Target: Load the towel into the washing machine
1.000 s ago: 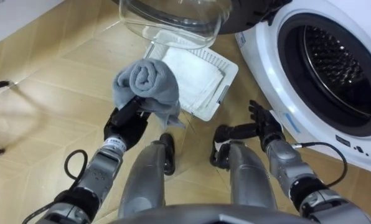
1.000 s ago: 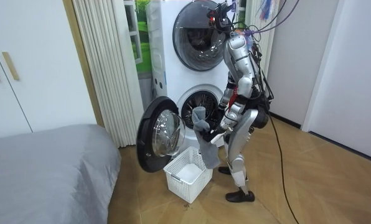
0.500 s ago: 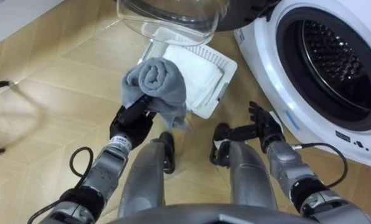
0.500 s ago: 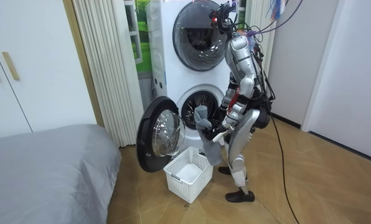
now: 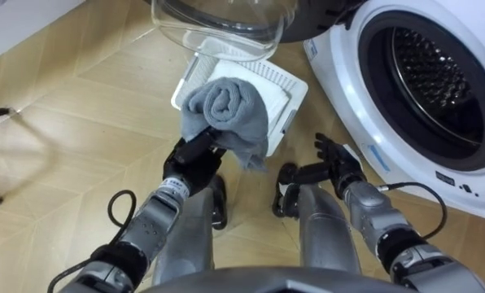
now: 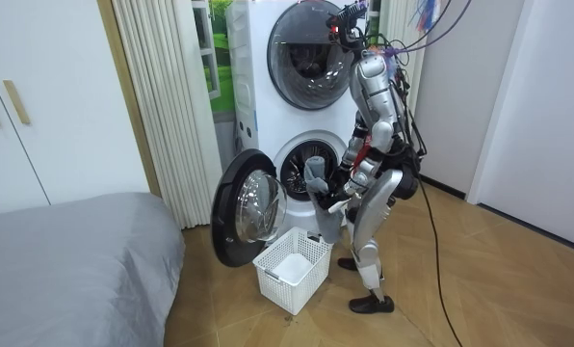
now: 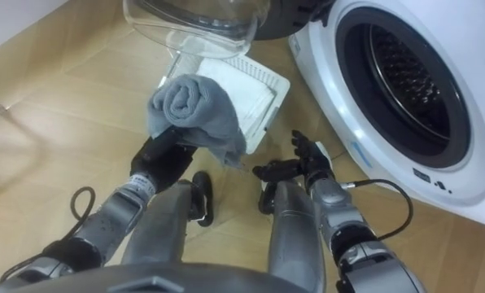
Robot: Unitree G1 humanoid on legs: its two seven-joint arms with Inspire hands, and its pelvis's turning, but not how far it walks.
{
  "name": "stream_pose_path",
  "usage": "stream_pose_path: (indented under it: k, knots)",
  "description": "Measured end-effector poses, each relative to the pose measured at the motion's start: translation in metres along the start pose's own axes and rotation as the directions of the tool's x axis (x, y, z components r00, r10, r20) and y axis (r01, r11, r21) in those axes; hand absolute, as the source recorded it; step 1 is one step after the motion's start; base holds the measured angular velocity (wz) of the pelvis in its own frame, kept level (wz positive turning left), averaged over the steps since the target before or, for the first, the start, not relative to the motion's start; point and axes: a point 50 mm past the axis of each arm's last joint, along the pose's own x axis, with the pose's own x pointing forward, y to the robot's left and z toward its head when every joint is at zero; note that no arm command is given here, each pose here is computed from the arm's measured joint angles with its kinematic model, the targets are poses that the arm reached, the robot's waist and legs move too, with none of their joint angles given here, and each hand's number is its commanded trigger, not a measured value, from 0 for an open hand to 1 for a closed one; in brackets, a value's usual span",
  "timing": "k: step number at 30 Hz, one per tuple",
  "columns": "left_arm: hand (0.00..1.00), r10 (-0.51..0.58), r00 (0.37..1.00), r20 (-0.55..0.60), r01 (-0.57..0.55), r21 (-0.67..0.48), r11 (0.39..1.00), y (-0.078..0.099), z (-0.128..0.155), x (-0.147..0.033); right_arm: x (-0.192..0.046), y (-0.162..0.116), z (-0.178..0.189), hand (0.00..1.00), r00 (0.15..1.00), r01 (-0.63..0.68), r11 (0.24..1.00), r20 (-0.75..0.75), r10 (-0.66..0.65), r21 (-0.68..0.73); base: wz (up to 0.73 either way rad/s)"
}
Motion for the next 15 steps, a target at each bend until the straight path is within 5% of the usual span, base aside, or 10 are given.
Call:
stream_pose_path:
  k: [14, 15]
  knots:
    - [1.0, -0.132, 0.958, -0.256, 0.173, 0.148, 0.974, -0.022, -0.03, 0.009, 0.004, 0.006, 0.008, 0.0, 0.999, -0.024, 0.999, -0.024, 0.023, -0.04, 0.0]
    - [1.0, -0.141, 0.956, -0.258, 0.183, 0.146, 0.972, -0.022, -0.03, 0.009, 0.004, 0.006, 0.009, 0.11, 1.0, -0.022, 0.999, -0.024, 0.021, -0.04, -0.08]
